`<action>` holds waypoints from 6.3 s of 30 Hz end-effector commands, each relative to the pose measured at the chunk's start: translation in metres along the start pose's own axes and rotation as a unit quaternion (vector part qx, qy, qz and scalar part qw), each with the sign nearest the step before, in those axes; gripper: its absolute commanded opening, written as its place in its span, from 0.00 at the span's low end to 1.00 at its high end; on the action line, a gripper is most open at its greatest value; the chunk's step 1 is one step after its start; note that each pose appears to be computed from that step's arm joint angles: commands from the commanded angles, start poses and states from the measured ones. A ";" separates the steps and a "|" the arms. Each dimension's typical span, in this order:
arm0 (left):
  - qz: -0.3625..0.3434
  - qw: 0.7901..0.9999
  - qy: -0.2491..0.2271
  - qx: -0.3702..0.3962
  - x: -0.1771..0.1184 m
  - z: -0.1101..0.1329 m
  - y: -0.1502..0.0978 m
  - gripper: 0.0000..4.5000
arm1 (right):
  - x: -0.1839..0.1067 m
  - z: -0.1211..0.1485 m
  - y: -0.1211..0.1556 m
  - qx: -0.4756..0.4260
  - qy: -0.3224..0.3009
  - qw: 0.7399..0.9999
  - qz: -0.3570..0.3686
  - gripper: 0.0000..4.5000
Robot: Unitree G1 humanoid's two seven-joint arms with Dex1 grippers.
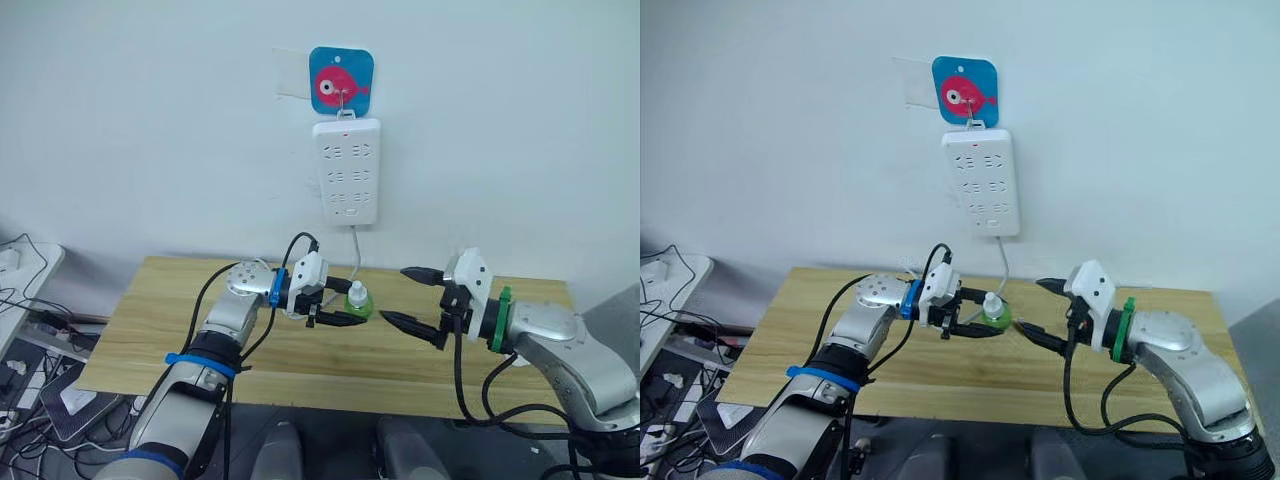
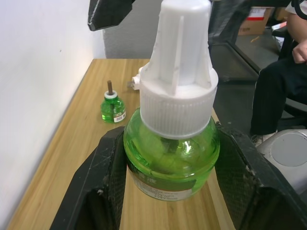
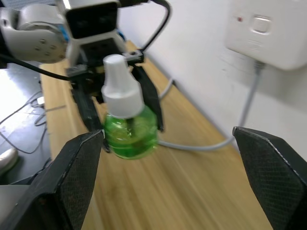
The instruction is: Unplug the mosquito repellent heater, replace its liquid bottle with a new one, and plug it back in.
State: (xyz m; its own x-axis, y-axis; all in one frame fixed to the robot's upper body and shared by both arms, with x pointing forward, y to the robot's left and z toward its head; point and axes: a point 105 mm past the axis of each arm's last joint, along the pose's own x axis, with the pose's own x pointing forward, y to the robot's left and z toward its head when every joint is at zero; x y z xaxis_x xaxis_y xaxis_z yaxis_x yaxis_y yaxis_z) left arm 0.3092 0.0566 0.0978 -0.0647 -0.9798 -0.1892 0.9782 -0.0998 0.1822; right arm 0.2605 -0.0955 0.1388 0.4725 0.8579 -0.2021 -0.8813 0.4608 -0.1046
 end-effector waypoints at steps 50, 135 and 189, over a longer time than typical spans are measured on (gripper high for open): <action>-0.009 1.000 -0.016 0.024 0.005 0.013 0.001 0.50 | 0.035 0.027 0.010 -0.011 -0.041 0.998 0.052 0.73; 0.027 0.999 0.021 -0.013 -0.019 0.000 -0.017 0.50 | -0.003 -0.161 -0.093 0.071 0.020 0.898 -0.433 0.07; 0.029 0.999 -0.014 0.001 -0.006 0.012 0.002 0.50 | 0.047 0.004 0.016 0.038 -0.053 0.997 0.050 0.71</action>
State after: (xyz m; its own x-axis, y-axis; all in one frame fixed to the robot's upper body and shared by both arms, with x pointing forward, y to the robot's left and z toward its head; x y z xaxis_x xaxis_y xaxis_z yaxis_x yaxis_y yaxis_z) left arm 0.3069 0.0627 0.0950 -0.0158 -0.9814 -0.1911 0.9882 -0.0445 0.1467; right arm 0.2710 -0.0512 0.1238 0.4024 0.9059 -0.1321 -0.9129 0.4079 0.0168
